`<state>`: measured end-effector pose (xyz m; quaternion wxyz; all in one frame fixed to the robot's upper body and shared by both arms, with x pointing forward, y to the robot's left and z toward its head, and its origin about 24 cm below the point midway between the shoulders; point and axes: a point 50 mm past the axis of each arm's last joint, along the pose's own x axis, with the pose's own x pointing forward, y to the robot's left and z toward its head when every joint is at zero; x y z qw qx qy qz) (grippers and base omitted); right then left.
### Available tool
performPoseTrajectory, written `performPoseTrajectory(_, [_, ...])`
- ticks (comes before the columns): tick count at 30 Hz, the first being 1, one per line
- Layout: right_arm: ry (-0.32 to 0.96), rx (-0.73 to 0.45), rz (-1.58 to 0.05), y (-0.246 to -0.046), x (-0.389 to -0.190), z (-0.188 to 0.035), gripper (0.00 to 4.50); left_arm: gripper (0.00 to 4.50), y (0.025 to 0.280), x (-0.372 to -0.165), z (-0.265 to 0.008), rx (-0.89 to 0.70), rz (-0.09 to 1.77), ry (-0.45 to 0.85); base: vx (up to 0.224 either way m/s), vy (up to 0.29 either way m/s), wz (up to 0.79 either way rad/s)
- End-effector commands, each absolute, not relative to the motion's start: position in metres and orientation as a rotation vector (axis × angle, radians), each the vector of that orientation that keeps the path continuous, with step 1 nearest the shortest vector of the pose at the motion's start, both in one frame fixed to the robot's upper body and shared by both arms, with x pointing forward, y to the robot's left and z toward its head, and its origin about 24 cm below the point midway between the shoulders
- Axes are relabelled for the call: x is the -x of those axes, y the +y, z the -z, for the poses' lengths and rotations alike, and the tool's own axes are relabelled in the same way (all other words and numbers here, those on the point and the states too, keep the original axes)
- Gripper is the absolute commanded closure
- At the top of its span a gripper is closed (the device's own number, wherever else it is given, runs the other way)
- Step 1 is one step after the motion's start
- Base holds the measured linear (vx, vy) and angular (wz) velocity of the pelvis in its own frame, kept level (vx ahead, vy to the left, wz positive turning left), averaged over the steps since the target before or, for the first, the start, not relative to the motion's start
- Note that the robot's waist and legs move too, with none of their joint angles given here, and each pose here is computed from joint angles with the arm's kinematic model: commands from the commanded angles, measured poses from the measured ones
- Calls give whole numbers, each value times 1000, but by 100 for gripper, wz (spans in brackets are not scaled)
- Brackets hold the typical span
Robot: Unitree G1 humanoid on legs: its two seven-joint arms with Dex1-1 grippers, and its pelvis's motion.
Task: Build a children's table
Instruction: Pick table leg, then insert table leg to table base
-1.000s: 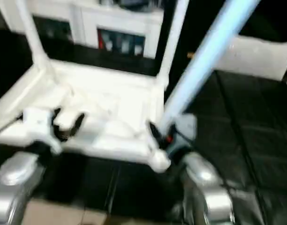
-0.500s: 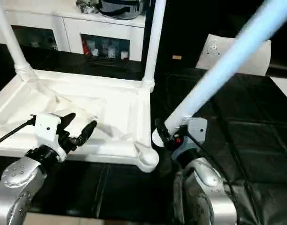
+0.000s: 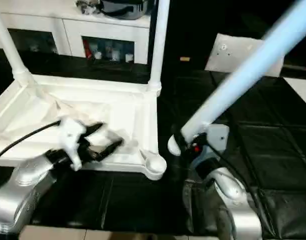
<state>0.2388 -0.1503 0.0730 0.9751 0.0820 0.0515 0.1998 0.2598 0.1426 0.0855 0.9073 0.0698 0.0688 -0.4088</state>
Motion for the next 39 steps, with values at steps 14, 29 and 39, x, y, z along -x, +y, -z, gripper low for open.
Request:
performPoseTrajectory(14, [182,-230,-385,-139,-232,-66,257,0,155,-245,-76,-48,467,111,-16,36,-27])
performPoseTrajectory(29, [99,-179,-397,-148,-243,-75,257,0,150,-245,-83,-109,488,105,-61,-36,-6])
performPoseTrajectory(39, [141,-85,-393,-161,-254,-73,257,0,143,-263,-85,-239,888,197,-17,-10,1])
